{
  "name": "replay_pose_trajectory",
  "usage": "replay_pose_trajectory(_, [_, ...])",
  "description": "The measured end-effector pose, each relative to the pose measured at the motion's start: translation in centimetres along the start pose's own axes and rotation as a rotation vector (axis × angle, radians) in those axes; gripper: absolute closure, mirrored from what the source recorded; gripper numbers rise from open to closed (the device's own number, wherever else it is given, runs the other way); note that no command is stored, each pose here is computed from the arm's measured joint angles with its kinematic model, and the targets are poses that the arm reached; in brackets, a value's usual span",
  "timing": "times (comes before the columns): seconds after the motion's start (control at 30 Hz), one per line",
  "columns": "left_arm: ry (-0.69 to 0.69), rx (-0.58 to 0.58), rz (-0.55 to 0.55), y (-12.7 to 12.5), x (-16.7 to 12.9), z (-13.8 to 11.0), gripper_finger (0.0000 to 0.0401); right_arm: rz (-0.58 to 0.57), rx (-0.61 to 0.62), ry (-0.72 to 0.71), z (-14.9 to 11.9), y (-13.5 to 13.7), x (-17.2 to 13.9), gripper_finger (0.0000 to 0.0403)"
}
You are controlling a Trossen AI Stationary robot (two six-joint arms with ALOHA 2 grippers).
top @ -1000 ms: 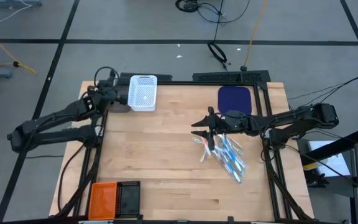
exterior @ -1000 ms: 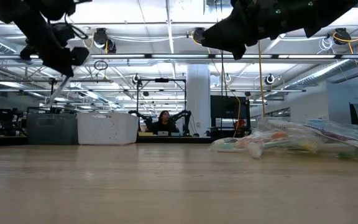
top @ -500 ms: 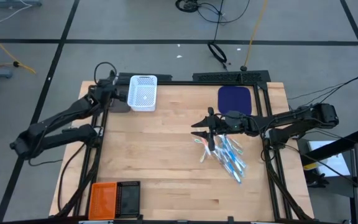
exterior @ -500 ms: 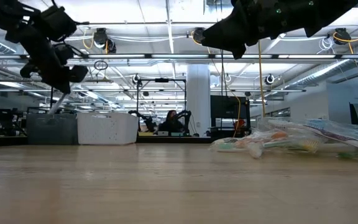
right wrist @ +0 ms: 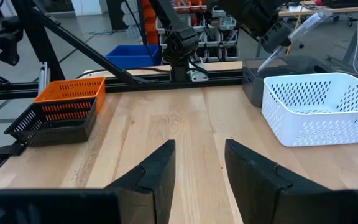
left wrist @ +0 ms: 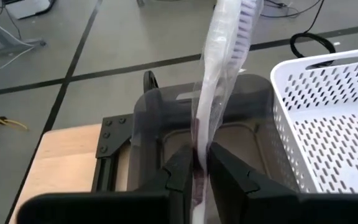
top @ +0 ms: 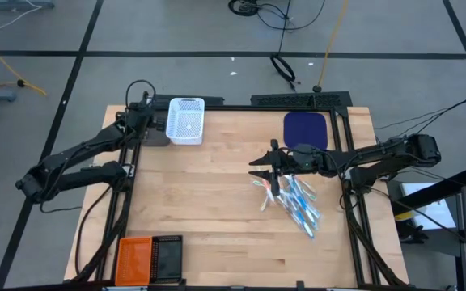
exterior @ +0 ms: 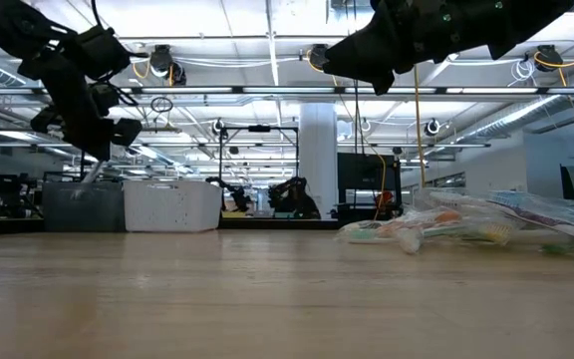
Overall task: Pick & Place Toothbrushes
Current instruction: Put the violet toothbrush into the gray bin, then put the blue toothbrush into the orange bin
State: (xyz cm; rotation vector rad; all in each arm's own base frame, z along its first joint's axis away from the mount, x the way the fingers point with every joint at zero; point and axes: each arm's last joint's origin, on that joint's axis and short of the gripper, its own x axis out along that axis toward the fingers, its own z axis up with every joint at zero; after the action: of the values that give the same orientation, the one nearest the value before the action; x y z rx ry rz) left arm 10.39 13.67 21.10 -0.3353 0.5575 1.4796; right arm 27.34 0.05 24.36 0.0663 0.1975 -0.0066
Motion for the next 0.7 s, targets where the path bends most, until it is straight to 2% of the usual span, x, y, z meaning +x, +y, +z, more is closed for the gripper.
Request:
replay_pose_trajectory(0.27, [0.004, -0.036, 0.016, 0.33, 0.19, 0.08, 0.0319, 0.000, 0.000, 0.000, 0.00, 0.00, 0.00, 0.0273])
replay_pose_trajectory(0.53, [0.005, -0.033, 0.017, 0.35, 0.21, 0.08, 0.0256, 0.000, 0.000, 0.001, -0.01, 0.00, 0.00, 0.0273])
replay_pose_trajectory(0.7, [0.005, -0.025, 0.014, 0.35, 0.19, 0.08, 0.0235, -0.002, 0.001, 0.030, -0.28, -0.02, 0.00, 0.0273])
